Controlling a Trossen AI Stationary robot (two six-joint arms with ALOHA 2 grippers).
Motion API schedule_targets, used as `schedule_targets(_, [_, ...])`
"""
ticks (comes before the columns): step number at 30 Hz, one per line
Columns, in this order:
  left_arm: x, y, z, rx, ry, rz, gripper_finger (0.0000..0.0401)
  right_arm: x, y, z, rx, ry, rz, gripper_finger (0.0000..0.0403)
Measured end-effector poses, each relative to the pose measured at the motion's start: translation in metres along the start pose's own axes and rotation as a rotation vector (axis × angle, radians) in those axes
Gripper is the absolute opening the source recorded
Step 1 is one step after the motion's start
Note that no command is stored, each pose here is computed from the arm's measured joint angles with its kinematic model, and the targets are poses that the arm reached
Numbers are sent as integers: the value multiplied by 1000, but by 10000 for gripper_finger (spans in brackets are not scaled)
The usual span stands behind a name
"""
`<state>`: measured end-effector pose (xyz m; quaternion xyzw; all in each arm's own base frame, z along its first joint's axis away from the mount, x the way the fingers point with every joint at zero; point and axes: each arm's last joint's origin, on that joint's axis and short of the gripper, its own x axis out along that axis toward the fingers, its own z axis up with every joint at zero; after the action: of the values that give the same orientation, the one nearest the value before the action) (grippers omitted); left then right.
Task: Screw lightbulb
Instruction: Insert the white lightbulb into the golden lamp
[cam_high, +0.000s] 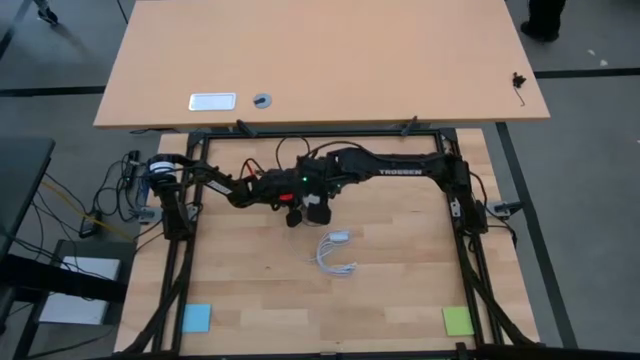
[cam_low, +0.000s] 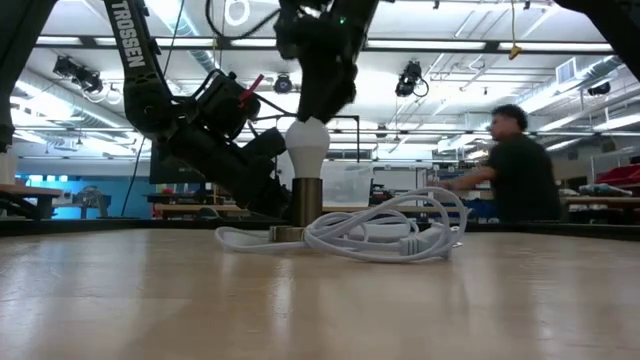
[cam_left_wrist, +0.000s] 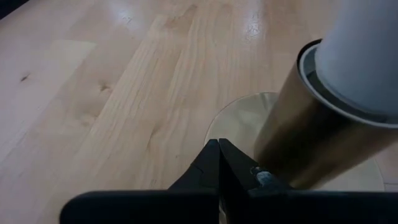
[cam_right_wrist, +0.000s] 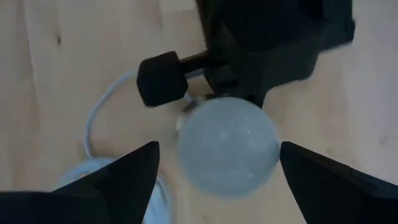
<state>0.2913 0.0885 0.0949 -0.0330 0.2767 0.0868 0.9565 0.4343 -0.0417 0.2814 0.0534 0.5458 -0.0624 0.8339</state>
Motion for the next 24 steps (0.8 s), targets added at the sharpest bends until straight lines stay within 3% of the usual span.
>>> schedule_targets(5, [0, 0, 0, 0, 0, 4, 3, -15, -4, 7, -256, -36, -74, 346])
schedule_targets(10, [0, 0, 0, 0, 0, 4, 3, -7, -10, 3, -476, -5, -14, 342])
schedule_targets(24, [0, 1, 0, -1, 0, 8, 3, 8, -20, -1, -444, -9, 45, 311])
